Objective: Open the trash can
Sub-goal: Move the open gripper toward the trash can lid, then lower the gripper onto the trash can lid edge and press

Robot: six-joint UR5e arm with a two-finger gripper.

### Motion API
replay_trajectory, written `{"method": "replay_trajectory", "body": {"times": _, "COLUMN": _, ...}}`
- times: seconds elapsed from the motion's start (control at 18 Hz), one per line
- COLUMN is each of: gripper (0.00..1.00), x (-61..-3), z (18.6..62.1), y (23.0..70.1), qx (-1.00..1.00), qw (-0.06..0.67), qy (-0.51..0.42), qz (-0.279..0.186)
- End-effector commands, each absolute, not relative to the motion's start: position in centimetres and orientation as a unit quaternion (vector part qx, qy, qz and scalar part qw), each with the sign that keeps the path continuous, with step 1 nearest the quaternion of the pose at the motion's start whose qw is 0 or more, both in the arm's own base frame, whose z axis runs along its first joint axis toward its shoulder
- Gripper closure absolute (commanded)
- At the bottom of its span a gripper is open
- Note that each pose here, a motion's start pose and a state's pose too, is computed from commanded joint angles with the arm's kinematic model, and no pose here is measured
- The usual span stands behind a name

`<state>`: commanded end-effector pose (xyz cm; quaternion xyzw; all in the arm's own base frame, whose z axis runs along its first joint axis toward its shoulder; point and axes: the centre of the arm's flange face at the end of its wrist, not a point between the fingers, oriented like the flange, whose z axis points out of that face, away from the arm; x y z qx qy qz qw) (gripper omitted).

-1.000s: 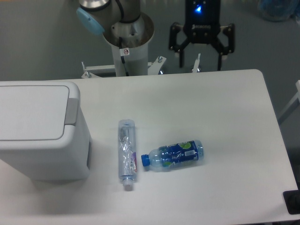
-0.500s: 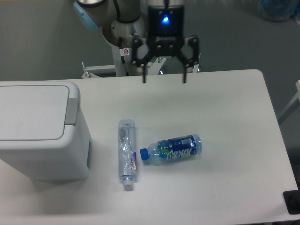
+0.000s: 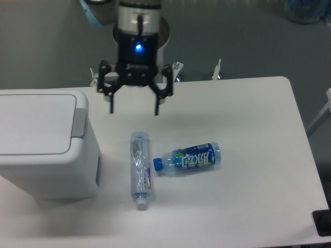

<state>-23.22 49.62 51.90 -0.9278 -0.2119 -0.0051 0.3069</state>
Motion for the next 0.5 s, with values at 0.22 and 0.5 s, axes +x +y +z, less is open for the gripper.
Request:
{"method": "replay_trajectory", "body": {"times": 0.22, "gripper": 0.0, "x": -22.0, "z": 50.8, "y": 49.9, "qx": -0.932, "qw": 0.3, "qy": -0.202, "qz": -0.012}}
{"method": "replay_trajectory", "body": {"times": 0.5, "gripper": 0.0, "x": -21.3, "z": 49.3, "y": 50.3, "qx": -0.937, "qw": 0.289, "qy": -0.195, "qz": -0.019}}
